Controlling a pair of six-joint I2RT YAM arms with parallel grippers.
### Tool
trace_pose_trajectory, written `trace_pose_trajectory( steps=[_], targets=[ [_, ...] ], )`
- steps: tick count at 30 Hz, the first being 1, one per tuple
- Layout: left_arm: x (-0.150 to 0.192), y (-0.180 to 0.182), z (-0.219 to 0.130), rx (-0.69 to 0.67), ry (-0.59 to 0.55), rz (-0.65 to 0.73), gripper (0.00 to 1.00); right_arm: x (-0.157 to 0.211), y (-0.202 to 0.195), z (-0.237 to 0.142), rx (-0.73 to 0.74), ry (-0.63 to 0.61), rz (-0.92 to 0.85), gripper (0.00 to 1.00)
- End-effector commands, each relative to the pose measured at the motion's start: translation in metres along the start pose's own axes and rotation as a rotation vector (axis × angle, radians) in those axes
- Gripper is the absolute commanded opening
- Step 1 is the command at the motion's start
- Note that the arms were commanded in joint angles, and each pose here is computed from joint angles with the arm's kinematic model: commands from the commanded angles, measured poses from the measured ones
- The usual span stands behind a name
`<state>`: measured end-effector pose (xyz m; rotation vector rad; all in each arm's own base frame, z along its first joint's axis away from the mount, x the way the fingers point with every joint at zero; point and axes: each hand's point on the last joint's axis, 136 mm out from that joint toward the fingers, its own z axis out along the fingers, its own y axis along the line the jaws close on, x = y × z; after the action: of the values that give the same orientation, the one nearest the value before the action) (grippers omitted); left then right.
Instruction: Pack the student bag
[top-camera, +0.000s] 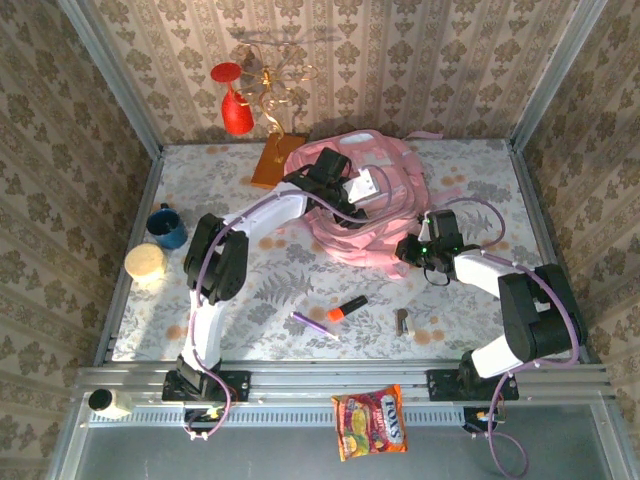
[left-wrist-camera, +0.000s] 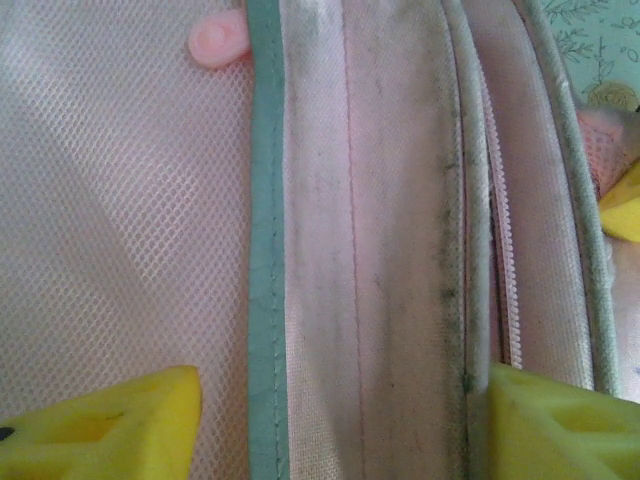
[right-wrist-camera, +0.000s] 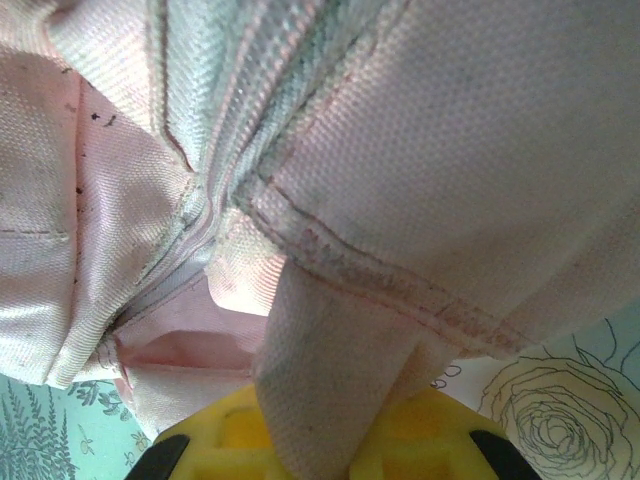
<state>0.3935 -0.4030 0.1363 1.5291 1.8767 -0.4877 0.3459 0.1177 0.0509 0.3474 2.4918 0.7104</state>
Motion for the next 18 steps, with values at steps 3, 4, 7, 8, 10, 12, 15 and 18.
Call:
trace_pose_trajectory(
  steps=[3, 4, 7, 8, 10, 12, 15, 18],
  targets=[
    [-0.01, 0.009, -0.008, 0.04, -0.044, -0.079, 0.54, 0.003, 0.005, 0.004, -0.021, 0.018, -0.04, 0.0],
    [-0.012, 0.009, -0.01, 0.05, -0.057, -0.092, 0.5, 0.004, 0.004, 0.005, -0.016, 0.019, -0.04, 0.0],
    [-0.013, 0.012, -0.014, 0.054, -0.066, -0.103, 0.35, 0.004, 0.002, 0.005, -0.007, 0.018, -0.038, 0.0],
    [-0.013, 0.013, -0.015, 0.054, -0.068, -0.108, 0.28, 0.004, 0.003, 0.004, -0.008, 0.018, -0.037, 0.0],
    [-0.013, 0.015, -0.017, 0.061, -0.074, -0.112, 0.09, 0.005, 0.0, 0.002, 0.009, 0.02, -0.034, 0.02],
    [-0.014, 0.015, -0.018, 0.068, -0.079, -0.115, 0.03, 0.006, -0.005, -0.006, 0.056, 0.019, -0.035, 0.13],
    [-0.018, 0.018, -0.025, 0.061, -0.112, -0.118, 0.0, 0.008, -0.02, -0.032, 0.215, -0.013, -0.06, 0.45],
    [-0.027, 0.021, -0.038, 0.049, -0.172, -0.14, 0.0, 0.028, -0.024, -0.062, 0.356, -0.025, -0.124, 0.82]
  ],
)
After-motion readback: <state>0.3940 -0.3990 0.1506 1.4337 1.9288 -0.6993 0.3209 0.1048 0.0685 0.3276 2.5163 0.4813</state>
